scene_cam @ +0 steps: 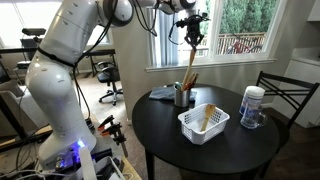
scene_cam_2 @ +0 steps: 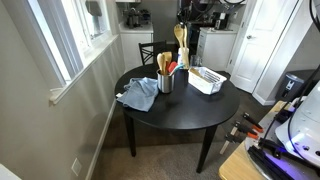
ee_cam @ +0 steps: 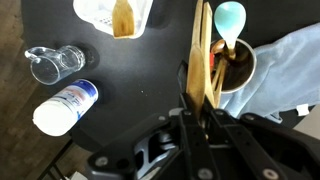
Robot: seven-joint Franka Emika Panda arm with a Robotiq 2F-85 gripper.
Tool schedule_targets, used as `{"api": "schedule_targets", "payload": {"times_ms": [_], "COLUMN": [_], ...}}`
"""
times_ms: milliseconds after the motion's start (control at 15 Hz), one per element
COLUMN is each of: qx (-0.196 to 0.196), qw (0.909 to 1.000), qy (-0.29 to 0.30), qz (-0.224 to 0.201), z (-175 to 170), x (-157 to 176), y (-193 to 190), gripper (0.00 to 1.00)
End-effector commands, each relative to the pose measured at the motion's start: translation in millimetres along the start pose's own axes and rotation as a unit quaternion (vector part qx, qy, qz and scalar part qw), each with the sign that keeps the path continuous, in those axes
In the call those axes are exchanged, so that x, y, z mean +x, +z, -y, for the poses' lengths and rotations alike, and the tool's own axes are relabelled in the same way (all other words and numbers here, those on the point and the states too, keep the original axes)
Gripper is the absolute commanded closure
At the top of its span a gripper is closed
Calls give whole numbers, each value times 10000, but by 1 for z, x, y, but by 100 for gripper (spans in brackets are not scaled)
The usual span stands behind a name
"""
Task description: Put two wooden spoons from the holder in the white basket.
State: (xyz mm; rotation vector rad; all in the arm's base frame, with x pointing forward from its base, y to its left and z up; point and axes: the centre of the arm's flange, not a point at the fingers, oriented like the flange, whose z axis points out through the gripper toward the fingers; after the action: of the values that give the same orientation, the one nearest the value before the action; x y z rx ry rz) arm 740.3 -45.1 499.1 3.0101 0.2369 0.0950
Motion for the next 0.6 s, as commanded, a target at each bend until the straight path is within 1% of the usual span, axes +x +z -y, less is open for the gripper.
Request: {"api": "schedule_targets", "payload": {"times_ms": [0,133,267,400,533], "qx": [-590,-881,-1065,-1150,-1110], "qw": [9974,9941,9905,9874,9852], "qy": [-84,-174,-267,-346,-404], "qz": [399,616,824,1029,1244], "z": [-6,-5,-3,1,3], "x": [12,13,15,18,27], "y": [-10,-6,1,16,41], "gripper": [94,94,94,94,94]}}
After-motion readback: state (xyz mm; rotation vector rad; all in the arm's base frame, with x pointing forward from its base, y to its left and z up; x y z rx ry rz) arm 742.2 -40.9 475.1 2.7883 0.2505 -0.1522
